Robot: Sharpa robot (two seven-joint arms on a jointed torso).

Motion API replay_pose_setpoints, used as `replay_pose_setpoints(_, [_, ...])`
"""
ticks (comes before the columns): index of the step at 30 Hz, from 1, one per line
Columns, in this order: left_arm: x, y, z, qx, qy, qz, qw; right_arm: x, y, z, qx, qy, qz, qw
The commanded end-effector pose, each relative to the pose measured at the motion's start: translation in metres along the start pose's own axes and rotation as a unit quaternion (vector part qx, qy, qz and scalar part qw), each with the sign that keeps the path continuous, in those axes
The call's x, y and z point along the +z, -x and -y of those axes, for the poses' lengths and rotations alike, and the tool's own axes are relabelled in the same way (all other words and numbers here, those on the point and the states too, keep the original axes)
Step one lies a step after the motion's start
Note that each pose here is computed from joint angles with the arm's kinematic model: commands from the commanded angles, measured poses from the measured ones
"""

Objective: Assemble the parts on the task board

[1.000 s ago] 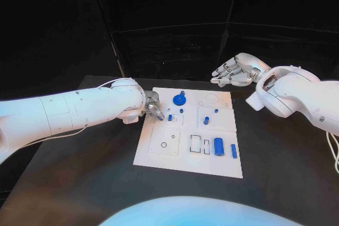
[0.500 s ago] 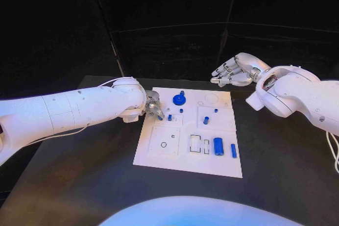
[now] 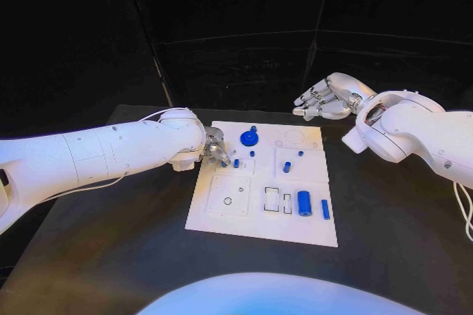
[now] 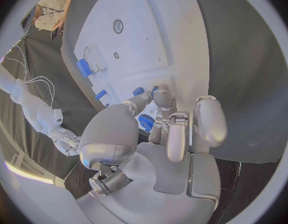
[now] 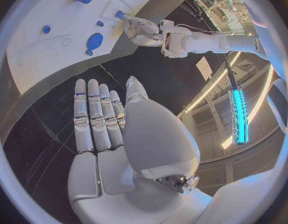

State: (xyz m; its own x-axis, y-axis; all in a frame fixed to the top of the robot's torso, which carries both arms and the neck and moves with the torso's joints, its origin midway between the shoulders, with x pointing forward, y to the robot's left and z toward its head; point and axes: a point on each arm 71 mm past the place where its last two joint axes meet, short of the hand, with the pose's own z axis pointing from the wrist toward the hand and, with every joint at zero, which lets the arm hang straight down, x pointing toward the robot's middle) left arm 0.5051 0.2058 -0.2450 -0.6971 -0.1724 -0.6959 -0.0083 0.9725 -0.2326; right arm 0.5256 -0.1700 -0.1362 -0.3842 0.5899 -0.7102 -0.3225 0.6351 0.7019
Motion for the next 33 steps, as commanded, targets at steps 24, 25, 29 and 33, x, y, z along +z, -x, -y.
replay_pose_setpoints(24, [0.0006, -0.0002, -0.0074, -0.006, 0.011, 0.009, 1.0, -0.001, 0.0, -0.002, -0.001, 0.006, -0.004, 1.0])
replay_pose_setpoints(25, [0.0, 0.0006, -0.0078, -0.008, 0.011, 0.013, 1.0, -0.001, 0.0, -0.002, -0.001, 0.006, -0.004, 1.0])
replay_pose_setpoints(29, [-0.0026, 0.005, -0.0078, -0.018, 0.008, 0.031, 0.999, 0.0, 0.001, 0.0, -0.002, 0.005, -0.003, 1.0])
replay_pose_setpoints(33, [-0.0078, 0.0109, -0.0061, -0.028, 0.001, 0.046, 0.999, 0.0, 0.001, 0.001, -0.001, 0.004, -0.002, 1.0])
